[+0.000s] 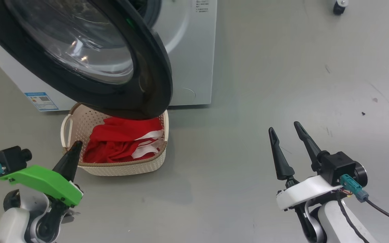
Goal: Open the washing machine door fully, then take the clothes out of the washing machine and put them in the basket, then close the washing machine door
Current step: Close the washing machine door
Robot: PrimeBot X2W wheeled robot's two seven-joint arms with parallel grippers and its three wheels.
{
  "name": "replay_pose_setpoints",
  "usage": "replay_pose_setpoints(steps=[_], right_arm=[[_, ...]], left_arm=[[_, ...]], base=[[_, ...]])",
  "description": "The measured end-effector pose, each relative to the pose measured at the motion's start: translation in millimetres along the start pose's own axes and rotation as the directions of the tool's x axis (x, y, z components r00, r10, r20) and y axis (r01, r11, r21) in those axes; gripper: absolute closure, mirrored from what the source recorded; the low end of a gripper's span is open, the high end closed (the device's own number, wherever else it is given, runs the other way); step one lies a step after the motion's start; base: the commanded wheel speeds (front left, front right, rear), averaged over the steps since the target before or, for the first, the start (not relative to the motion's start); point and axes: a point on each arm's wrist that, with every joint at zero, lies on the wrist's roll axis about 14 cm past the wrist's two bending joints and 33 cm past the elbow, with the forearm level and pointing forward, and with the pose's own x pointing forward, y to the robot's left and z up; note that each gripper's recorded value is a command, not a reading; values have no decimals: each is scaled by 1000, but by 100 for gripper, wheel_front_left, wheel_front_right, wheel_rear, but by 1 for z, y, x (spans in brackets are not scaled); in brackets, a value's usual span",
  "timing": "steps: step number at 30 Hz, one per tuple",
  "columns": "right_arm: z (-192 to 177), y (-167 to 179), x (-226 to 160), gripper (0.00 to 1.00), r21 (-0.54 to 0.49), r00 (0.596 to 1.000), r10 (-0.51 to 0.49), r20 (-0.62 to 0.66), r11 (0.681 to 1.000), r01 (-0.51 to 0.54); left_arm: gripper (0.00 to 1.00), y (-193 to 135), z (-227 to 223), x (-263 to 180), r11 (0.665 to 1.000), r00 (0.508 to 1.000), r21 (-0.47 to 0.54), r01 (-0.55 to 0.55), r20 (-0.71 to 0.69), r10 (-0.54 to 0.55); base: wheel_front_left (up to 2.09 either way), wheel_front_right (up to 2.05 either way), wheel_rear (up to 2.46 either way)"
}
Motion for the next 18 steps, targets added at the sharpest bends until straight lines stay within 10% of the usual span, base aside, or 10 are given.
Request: replay_pose_setpoints(steps=[18], right_arm=[[8, 49, -4, 0, 22, 989, 144, 27, 989, -144]], left_arm=[[100, 25, 46, -87, 941, 918, 290, -176, 394, 50]], base=[[0, 0, 0]])
